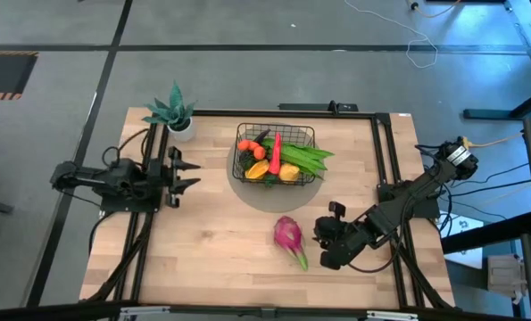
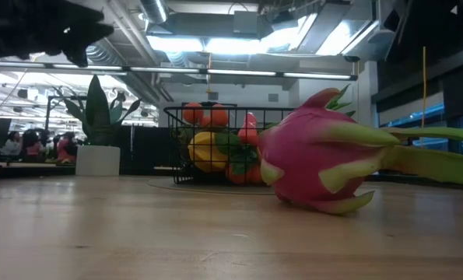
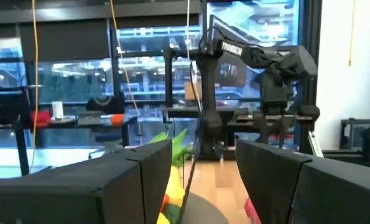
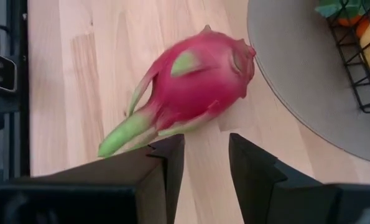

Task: Build produce basket
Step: Put the dragon fruit into the wire basket

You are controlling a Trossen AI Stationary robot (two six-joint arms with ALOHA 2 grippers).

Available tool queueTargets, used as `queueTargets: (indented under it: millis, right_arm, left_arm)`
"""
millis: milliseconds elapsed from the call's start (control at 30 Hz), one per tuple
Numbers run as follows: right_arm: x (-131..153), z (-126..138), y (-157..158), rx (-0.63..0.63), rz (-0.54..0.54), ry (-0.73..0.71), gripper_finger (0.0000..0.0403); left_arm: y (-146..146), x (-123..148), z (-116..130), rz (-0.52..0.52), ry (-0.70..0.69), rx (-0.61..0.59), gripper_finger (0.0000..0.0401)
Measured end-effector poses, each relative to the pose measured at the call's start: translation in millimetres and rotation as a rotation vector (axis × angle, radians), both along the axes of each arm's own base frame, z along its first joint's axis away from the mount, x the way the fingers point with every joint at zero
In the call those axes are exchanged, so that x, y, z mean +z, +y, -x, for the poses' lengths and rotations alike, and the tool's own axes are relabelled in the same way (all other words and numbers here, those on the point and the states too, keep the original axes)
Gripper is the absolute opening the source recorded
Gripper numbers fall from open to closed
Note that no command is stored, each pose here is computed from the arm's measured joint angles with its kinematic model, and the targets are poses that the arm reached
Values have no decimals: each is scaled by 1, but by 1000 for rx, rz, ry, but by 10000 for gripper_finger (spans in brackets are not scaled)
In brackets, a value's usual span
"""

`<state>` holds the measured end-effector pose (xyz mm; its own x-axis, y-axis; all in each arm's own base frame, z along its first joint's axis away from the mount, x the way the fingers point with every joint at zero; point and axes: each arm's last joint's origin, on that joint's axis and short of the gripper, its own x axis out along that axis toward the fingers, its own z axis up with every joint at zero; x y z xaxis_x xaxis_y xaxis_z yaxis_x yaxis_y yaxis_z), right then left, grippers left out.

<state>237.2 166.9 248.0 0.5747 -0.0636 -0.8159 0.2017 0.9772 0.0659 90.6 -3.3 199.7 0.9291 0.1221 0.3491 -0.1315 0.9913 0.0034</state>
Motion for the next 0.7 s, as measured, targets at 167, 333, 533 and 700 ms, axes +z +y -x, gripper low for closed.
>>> queueTargets:
  millis: [167, 333, 533, 700]
  right_arm:
    - [2, -2, 0, -19, 11, -45, 116]
    - [2, -2, 1, -19, 10, -45, 116]
    - [3, -5, 2, -21, -11, -71, 116]
    - [7, -9, 6, -19, -61, -120, 116]
  left_arm:
    - [0, -9, -3, -10, 98, 1, 173]
    - [0, -13, -4, -15, 142, 1, 173]
    - [0, -18, -5, -21, 195, 1, 173]
    - [-1, -21, -5, -24, 221, 0, 173]
